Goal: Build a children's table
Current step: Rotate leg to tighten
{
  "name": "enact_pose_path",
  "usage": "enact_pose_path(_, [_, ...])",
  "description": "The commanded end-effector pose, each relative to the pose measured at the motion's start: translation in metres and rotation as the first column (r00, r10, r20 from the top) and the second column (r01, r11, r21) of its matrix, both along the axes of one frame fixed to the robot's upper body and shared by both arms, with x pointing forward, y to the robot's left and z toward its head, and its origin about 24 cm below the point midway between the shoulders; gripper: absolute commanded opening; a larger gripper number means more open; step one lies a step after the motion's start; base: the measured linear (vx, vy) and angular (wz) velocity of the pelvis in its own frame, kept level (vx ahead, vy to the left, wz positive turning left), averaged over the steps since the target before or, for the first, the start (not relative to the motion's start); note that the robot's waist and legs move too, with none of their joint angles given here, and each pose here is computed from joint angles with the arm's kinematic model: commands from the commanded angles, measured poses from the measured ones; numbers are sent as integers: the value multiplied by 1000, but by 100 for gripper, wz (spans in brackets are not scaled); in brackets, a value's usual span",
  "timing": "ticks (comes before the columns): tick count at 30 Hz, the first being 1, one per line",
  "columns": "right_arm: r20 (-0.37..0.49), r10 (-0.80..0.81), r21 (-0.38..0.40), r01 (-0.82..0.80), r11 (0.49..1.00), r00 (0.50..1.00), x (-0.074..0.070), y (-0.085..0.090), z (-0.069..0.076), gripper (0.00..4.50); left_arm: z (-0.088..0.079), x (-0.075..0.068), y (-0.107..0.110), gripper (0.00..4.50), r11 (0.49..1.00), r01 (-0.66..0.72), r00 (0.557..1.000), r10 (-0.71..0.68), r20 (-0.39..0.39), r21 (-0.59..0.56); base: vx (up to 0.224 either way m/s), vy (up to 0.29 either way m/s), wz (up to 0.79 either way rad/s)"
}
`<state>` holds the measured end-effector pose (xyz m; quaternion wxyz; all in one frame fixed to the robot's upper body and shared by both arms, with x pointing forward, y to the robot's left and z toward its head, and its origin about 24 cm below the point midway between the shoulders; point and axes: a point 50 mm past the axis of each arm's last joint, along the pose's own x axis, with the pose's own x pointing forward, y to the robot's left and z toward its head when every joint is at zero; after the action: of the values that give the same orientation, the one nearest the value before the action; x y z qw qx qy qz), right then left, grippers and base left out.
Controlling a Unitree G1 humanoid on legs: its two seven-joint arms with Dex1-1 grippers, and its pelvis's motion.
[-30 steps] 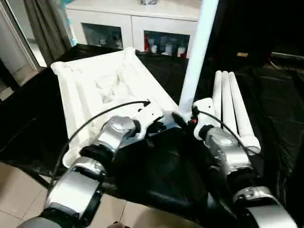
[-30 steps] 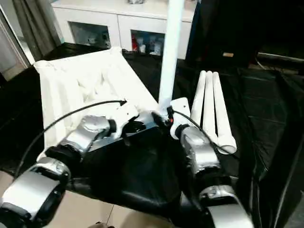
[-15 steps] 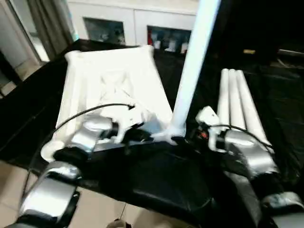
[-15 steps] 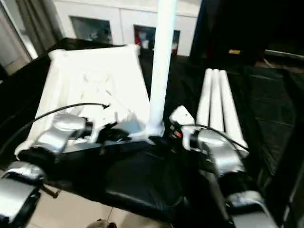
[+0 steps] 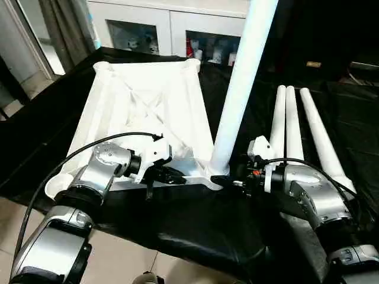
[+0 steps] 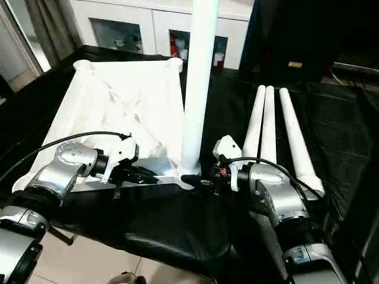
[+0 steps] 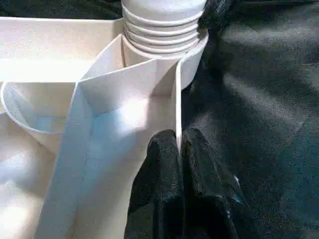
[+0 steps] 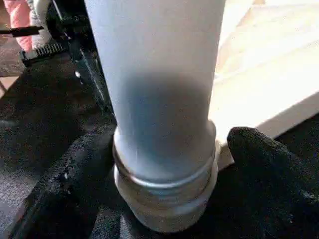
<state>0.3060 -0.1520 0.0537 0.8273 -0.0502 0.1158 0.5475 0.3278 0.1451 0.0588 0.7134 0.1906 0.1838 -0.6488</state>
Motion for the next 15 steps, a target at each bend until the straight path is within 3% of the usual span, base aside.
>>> enact_pose_path(1, [13,8,15,-8,1000,1000,-1,0,3,389,-1,-4,-5,0,999,40,999,-40,-12,-16,0,0,0])
enact_pose_path(15, [-40,5,26,-4,1000,999,-5,1,-3,281,-1,-2,-5,0,1000,27,1000,-27,0,-6,0,0,0])
